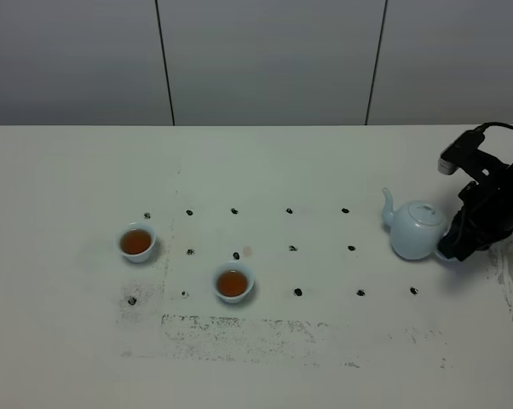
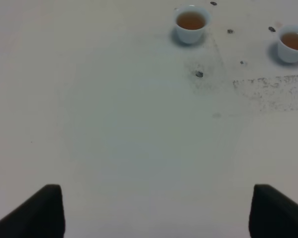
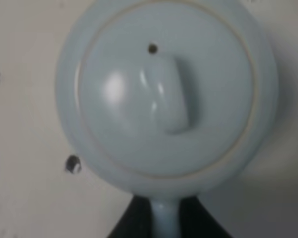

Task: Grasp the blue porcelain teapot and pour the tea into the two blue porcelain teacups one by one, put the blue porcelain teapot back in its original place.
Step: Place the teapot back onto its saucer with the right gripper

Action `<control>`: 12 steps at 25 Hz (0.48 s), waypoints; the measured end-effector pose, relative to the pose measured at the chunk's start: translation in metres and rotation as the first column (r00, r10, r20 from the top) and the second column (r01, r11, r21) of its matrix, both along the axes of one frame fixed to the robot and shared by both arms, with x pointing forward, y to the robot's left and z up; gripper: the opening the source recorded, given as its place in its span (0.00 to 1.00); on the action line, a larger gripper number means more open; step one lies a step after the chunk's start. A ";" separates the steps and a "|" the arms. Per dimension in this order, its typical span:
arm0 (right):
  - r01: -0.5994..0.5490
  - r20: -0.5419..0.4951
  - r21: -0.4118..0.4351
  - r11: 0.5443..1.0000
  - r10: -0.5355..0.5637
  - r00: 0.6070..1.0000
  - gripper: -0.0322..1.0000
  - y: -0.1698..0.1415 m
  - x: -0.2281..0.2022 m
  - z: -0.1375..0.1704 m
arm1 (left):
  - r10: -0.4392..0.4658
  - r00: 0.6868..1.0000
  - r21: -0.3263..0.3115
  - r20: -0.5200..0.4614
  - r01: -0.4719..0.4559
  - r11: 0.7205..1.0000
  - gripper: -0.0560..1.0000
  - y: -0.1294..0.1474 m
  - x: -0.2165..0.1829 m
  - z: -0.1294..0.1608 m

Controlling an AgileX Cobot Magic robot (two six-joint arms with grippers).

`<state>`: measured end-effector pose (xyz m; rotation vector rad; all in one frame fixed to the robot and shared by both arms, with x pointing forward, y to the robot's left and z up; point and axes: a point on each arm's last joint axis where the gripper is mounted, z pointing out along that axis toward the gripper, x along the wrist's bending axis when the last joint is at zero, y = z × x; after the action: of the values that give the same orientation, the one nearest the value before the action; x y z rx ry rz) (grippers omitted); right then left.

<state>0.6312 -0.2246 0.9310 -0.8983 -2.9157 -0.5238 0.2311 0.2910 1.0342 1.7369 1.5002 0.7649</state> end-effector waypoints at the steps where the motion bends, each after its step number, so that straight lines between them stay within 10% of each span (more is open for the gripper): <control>1: -0.015 0.016 -0.025 1.000 0.016 1.000 0.07 0.001 -0.001 0.004 | 0.000 1.000 0.000 0.000 0.000 1.000 0.77 0.000 0.000 0.000; 12: -0.049 0.051 -0.088 0.995 0.054 0.997 0.07 0.016 -0.003 0.008 | 0.000 1.000 0.000 0.000 0.000 1.000 0.77 0.000 0.000 0.000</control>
<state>0.6279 -0.2087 0.9388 -0.8277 -3.0224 -0.4272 0.2311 0.2910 1.0342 1.7369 1.5002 0.7649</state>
